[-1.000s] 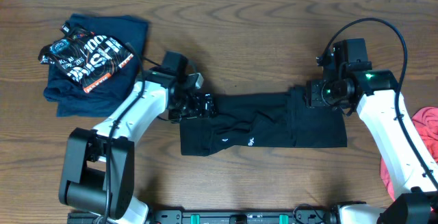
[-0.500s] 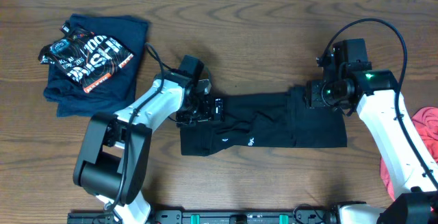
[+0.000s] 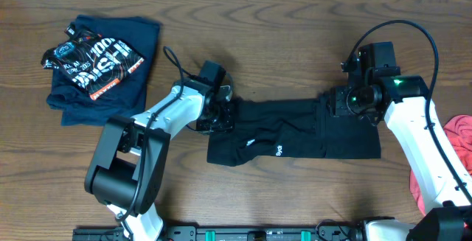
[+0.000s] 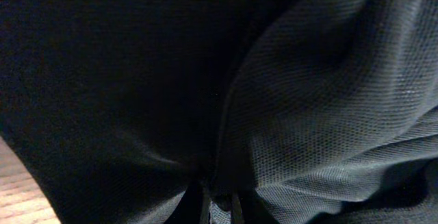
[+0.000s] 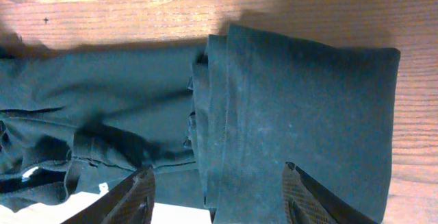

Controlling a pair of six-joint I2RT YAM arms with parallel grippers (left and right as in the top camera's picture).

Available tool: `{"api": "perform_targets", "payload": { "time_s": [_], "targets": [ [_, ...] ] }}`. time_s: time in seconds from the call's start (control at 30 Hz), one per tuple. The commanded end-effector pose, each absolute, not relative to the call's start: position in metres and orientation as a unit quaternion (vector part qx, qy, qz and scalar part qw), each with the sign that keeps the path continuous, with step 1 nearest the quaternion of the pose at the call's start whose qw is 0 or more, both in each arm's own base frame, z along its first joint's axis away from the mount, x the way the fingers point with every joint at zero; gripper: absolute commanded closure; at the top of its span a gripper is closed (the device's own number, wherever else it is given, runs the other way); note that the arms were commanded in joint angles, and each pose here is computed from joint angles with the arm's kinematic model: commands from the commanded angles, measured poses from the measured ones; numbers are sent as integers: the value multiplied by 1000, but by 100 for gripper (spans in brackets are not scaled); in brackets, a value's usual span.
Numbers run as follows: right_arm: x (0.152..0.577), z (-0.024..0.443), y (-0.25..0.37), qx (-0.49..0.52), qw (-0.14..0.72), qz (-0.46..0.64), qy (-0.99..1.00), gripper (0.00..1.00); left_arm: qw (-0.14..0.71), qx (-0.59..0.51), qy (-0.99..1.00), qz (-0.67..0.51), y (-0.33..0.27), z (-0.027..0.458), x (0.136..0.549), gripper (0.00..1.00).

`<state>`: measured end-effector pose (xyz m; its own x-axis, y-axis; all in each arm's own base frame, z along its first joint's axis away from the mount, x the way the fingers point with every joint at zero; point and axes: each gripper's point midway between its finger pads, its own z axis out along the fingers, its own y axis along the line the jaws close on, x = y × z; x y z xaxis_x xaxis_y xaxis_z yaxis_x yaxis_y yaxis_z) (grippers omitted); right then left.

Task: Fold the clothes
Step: 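Fold the strip's left end rightward onto the right half with the left gripper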

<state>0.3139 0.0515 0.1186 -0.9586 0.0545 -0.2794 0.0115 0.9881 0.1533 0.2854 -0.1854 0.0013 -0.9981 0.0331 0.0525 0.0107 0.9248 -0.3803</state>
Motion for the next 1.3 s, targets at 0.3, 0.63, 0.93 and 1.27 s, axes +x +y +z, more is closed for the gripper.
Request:
{"api": "perform_targets", "payload": {
  "time_s": [0.3,0.63,0.93,1.27],
  "targets": [
    [313,116,47,27,139,71,987,42,-17,18,-982,186,-137,18,315,94],
    [315,101,19,55,120,24,991,46,-131,68,-979,141,-64,92,349,94],
    [322,40,40,6,51,23,998,60,-191,77,-965,161,-66,133,369,94],
    [321,-13,84,-18,8,42,999,58,-214,38,-951,220,-122,165,378,94]
  ]
}}
